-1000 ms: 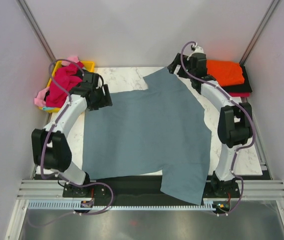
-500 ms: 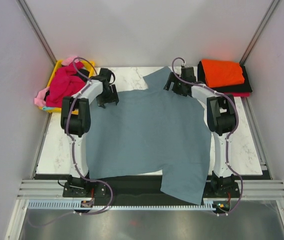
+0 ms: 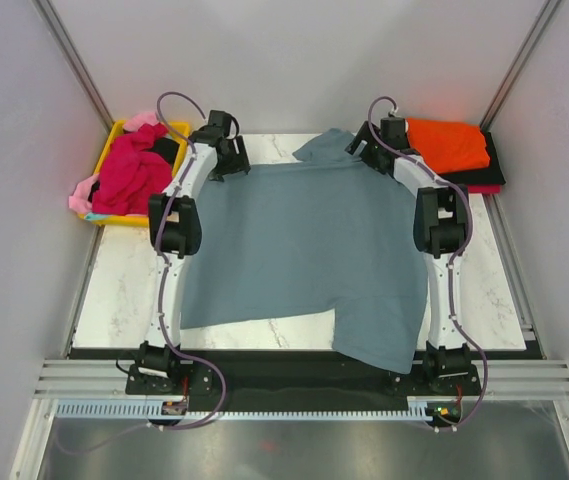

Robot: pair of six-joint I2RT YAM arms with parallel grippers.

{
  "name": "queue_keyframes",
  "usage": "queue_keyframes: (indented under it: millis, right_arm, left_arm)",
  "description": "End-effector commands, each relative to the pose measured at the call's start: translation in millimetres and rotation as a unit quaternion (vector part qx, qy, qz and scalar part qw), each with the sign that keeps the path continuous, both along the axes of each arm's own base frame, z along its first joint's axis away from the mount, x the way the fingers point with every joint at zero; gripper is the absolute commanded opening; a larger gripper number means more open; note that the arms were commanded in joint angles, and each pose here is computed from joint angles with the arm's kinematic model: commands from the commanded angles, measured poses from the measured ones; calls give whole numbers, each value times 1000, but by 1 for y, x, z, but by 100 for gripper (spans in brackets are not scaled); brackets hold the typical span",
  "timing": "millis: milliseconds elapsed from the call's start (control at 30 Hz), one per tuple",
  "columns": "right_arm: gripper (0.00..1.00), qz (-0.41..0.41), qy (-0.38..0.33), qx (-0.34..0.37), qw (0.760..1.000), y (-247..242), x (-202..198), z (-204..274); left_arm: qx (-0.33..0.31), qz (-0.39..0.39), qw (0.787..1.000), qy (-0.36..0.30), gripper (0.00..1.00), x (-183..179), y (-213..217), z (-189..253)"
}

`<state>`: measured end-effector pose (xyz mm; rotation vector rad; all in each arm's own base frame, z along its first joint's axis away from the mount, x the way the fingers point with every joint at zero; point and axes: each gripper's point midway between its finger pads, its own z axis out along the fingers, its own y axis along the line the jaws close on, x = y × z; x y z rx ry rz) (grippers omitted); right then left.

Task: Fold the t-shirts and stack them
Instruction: Fold the tshirt

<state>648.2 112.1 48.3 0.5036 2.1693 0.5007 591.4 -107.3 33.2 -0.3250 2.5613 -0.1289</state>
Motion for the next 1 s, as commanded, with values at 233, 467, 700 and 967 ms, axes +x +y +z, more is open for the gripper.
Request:
queue_keyframes:
  millis: [233,467,700,967]
  right_arm:
    - [98,31,9,13,999,8,-4,-5]
    - [98,78,-83,23,993,30,-33,130]
    - [98,77,-67,25,994,37,-160,162]
    - [98,122,-41,81,988,74,-263,130]
  left_arm:
    - [-34,-68,989,-128,91,29,-14,104]
    - [28,20,994,-102,84,-99,37,174]
    - [-2,110,994,-9,80,-287,66,159]
    - [-114,247,961,55,77,-413,57,79]
